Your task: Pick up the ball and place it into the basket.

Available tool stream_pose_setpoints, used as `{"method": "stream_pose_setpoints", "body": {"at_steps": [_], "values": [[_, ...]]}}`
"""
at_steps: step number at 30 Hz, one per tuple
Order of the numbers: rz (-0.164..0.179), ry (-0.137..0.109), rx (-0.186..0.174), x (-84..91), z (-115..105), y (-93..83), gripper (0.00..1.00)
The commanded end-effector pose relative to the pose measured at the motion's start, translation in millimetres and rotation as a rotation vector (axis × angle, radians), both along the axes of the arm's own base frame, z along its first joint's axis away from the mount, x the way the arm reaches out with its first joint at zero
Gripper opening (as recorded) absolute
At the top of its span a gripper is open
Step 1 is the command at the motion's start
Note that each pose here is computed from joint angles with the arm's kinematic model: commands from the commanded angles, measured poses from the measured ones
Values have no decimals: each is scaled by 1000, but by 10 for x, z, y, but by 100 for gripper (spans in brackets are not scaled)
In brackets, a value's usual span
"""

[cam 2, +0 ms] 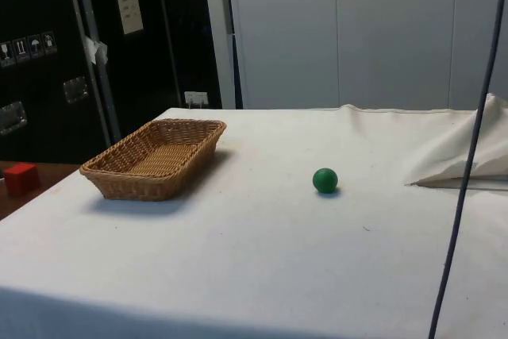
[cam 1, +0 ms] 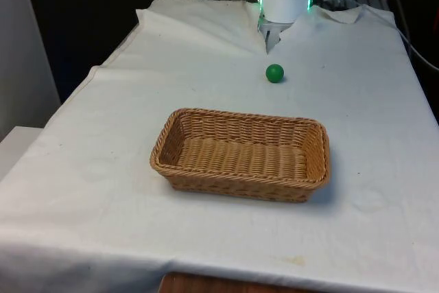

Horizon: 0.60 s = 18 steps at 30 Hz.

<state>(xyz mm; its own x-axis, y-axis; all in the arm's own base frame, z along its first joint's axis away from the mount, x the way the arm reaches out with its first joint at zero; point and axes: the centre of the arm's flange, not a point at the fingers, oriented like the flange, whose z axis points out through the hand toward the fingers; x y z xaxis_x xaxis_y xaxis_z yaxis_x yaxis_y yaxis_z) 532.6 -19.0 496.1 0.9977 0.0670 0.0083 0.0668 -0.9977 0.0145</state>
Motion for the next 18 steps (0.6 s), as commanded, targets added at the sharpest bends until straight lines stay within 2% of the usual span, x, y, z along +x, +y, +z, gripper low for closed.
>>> {"method": "stream_pose_setpoints", "body": {"at_steps": [1, 5, 6, 7, 12, 13, 14, 15, 18], "values": [[3, -8, -12, -51, 5, -18, 100], [9, -4, -30, -186, -11, -39, 100], [9, 7, -21, -166, -19, -40, 100], [10, -3, -34, -216, -18, -45, 100], [15, 3, -53, -364, -53, -69, 100], [15, 5, -59, -423, -72, -78, 100], [18, 17, -52, -413, -79, -78, 100], [16, 4, -61, -451, -79, -76, 100], [17, 1, -62, -532, -112, -75, 100]]}}
